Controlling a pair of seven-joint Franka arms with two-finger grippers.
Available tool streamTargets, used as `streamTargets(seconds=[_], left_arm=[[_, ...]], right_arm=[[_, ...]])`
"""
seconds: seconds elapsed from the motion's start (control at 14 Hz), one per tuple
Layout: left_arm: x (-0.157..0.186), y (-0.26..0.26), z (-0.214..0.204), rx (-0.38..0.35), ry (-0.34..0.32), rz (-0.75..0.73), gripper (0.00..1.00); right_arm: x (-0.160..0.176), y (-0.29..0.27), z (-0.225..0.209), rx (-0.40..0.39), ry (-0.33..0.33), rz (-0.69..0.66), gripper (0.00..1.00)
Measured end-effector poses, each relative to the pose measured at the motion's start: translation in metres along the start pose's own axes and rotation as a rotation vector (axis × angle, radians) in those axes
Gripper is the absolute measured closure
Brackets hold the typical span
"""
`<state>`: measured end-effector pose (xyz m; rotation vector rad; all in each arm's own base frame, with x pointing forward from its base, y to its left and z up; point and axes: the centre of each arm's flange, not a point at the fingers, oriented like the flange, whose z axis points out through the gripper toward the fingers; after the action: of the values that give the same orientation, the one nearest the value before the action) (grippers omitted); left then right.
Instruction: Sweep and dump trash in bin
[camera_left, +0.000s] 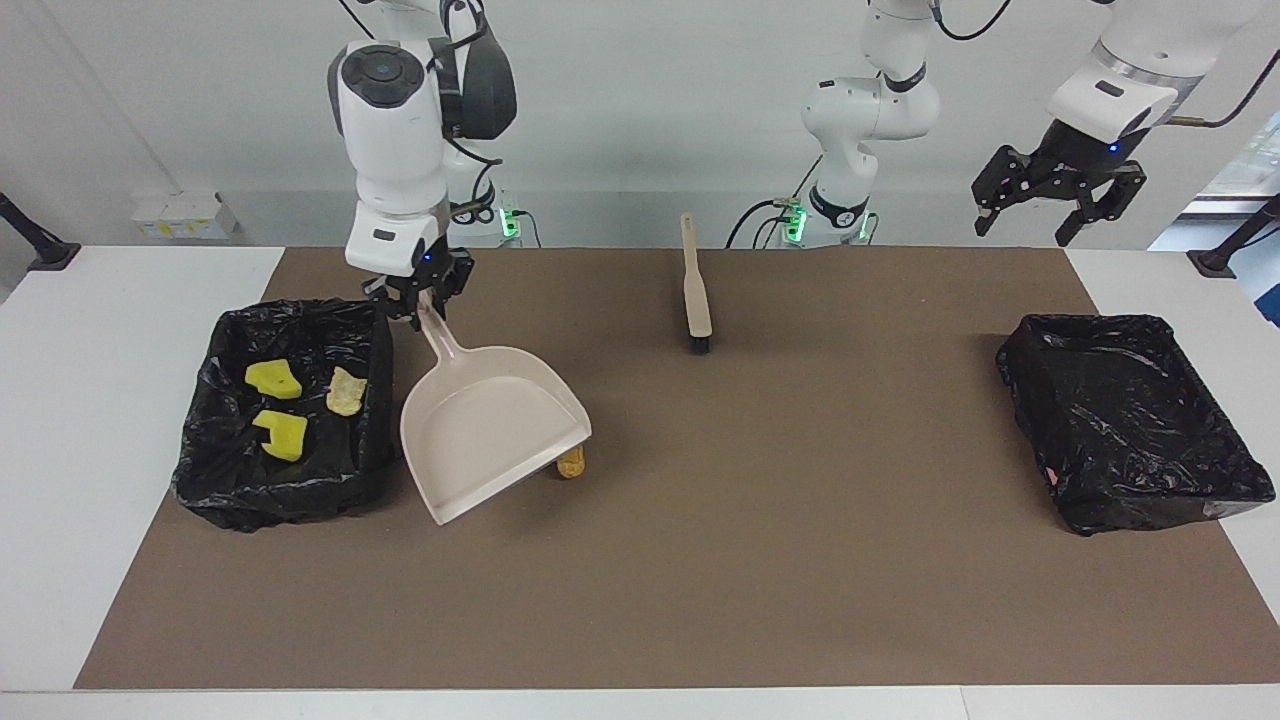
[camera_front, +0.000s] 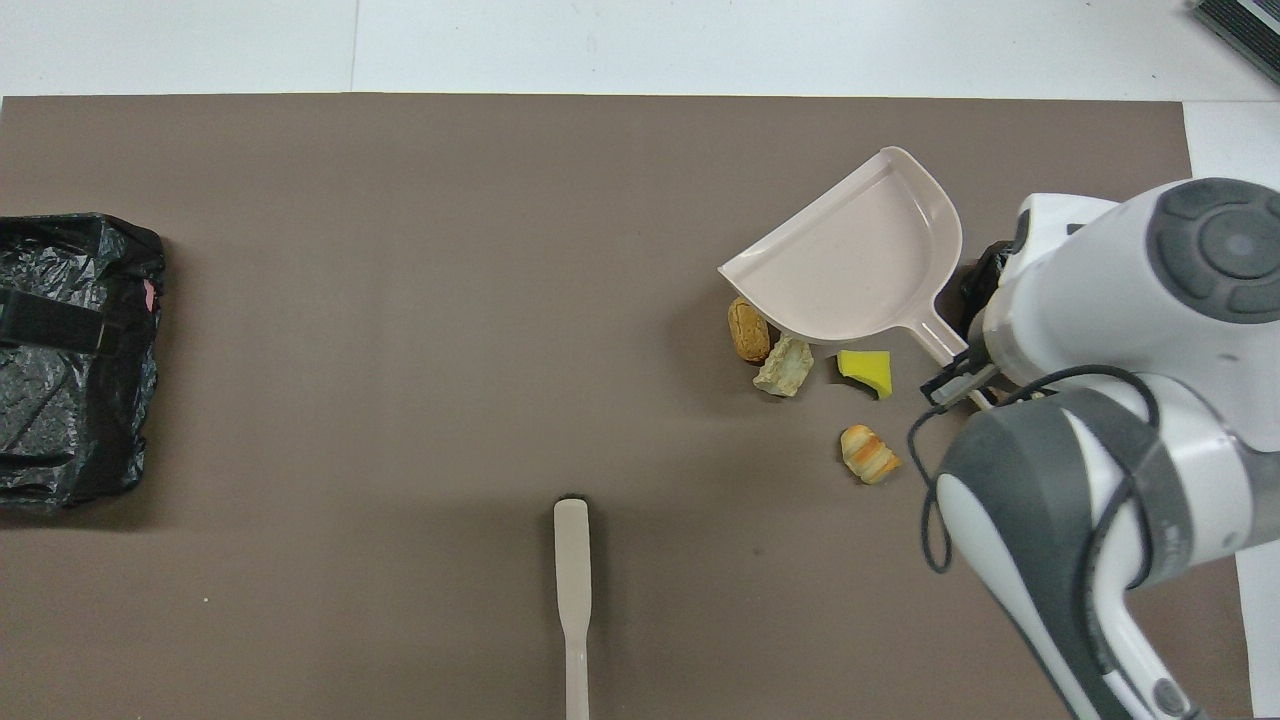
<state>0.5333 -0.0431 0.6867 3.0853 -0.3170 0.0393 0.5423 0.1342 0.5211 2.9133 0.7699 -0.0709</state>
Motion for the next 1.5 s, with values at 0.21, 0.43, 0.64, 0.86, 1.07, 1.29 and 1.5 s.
streamTargets(seconds=[0.21, 0.43, 0.64, 0.86, 1.07, 1.29, 1.5], left_arm=[[0.000, 0.001, -0.001, 0.000, 0.003, 0.002, 0.00], [0.000, 0.002, -0.002, 0.001, 0.005, 0.004, 0.00], [0.000, 0.002, -0.003, 0.001, 0.006, 0.004, 0.00], [0.000, 0.002, -0.003, 0.001, 0.007, 0.005, 0.00], [0.000, 0.002, -0.003, 0.001, 0.007, 0.005, 0.00], [0.000, 0.003, -0.003, 0.001, 0.007, 0.005, 0.00], [0.000, 0.005, -0.004, 0.000, 0.008, 0.009, 0.00]], right_arm=[[0.033, -0.065, 0.014, 0.011, 0.041, 0.183, 0.68], [0.063, -0.134, 0.033, 0.062, 0.088, 0.338, 0.68], [0.084, -0.195, 0.047, 0.122, 0.120, 0.454, 0.68], [0.105, -0.255, 0.072, 0.142, 0.098, 0.505, 0.68], [0.131, -0.308, 0.106, 0.165, 0.085, 0.553, 0.68], [0.140, -0.315, 0.112, 0.162, 0.089, 0.554, 0.60], [0.132, -0.327, 0.105, 0.142, 0.076, 0.528, 0.29]])
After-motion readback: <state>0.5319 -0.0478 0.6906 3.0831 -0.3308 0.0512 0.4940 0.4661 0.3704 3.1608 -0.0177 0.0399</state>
